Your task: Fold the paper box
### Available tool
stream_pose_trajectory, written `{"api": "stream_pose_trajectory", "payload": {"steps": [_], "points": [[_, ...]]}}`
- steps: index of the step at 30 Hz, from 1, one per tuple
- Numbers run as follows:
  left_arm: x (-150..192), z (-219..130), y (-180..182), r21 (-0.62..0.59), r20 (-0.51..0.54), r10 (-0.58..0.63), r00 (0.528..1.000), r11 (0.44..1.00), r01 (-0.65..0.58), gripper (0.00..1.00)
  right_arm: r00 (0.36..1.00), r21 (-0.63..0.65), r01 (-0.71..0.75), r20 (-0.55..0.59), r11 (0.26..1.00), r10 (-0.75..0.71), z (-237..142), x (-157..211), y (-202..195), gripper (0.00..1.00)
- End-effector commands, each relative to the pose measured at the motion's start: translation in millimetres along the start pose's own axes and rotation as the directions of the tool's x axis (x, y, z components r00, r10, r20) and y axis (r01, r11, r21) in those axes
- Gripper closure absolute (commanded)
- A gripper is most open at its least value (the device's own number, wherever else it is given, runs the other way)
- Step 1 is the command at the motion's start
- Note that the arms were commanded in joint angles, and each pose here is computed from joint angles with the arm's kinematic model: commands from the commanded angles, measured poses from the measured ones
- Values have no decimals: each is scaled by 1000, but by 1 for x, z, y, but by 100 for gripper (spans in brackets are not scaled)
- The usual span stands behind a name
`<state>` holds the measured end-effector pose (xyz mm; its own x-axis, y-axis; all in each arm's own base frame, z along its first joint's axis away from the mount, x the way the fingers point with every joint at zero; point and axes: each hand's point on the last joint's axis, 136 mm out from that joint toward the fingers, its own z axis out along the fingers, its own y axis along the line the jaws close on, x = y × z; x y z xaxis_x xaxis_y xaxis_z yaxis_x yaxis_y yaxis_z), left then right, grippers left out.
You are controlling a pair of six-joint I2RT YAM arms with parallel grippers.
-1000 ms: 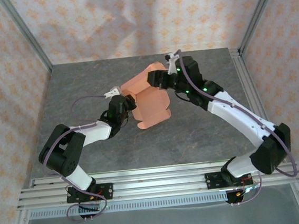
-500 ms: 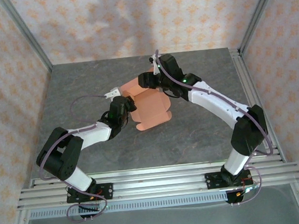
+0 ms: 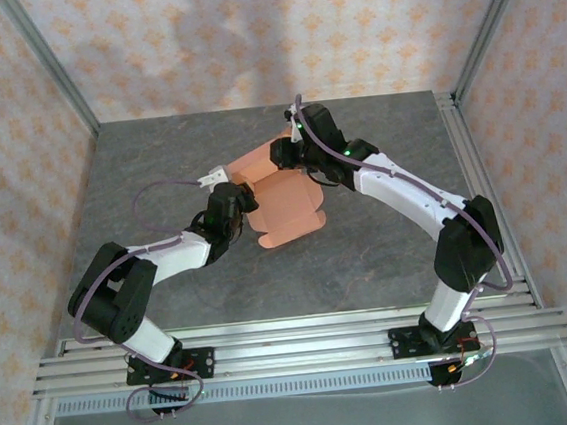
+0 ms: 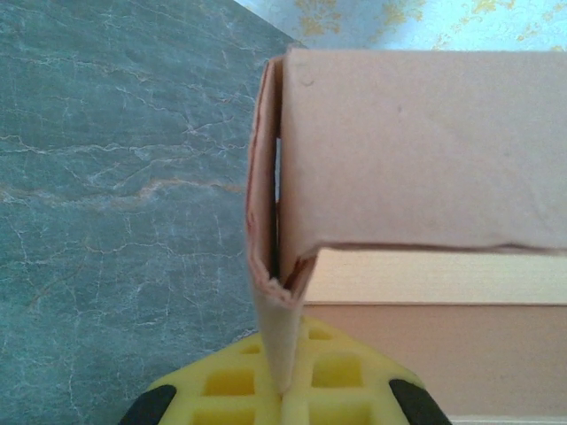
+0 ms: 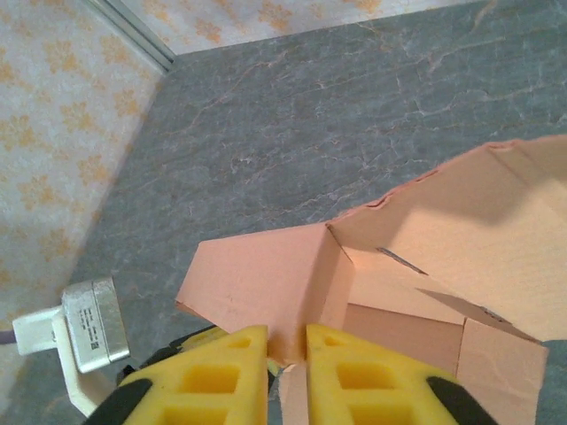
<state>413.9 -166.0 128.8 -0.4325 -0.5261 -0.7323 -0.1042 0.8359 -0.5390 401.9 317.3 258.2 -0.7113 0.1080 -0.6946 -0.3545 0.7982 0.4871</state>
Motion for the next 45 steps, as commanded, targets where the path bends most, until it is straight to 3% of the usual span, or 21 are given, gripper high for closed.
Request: {"api": "stream_pose_trajectory", "payload": {"steps": [1, 4, 8, 12, 18, 22, 28, 34, 39, 45], "points": [[-6, -8, -6, 12, 25, 22, 999, 1000, -23, 100, 999, -28, 6, 50, 1000, -5, -6, -19, 9, 91], [-6, -7, -7, 12, 22, 23, 999, 1000, -24, 100, 998, -34, 14, 60, 999, -12, -11, -20, 11, 89], [-5, -7, -7, 8, 8, 23, 1000, 1000, -23, 100, 992, -39, 56, 114, 998, -52, -31, -28, 15, 52], [-2, -4, -5, -3, -35, 26, 999, 1000, -26, 100, 979, -24, 115, 170, 993, -110, -60, -33, 8, 45], [4, -5, -10, 48, -92, 49, 995, 998, -45, 100, 933, 84, 58, 349, 995, -84, -123, -58, -49, 43], [4, -12, -30, 151, -129, 121, 984, 983, -101, 100, 946, 76, -5, 322, 997, -19, -136, -60, -89, 42], [1, -30, -58, 285, -148, 199, 969, 947, -151, 100, 970, -27, -72, 231, 997, 76, -119, -51, -122, 46], [-5, -38, -60, 292, -141, 186, 972, 946, -139, 100, 990, -196, -45, 123, 979, 70, -93, -28, -97, 50], [-11, -36, -49, 209, -141, 173, 975, 968, -142, 100, 993, -233, 38, 117, 972, -11, -98, -16, -76, 50], [-8, -31, -52, 206, -168, 143, 975, 973, -107, 100, 992, -250, 105, 100, 963, -82, -96, 1, -55, 51]]}}
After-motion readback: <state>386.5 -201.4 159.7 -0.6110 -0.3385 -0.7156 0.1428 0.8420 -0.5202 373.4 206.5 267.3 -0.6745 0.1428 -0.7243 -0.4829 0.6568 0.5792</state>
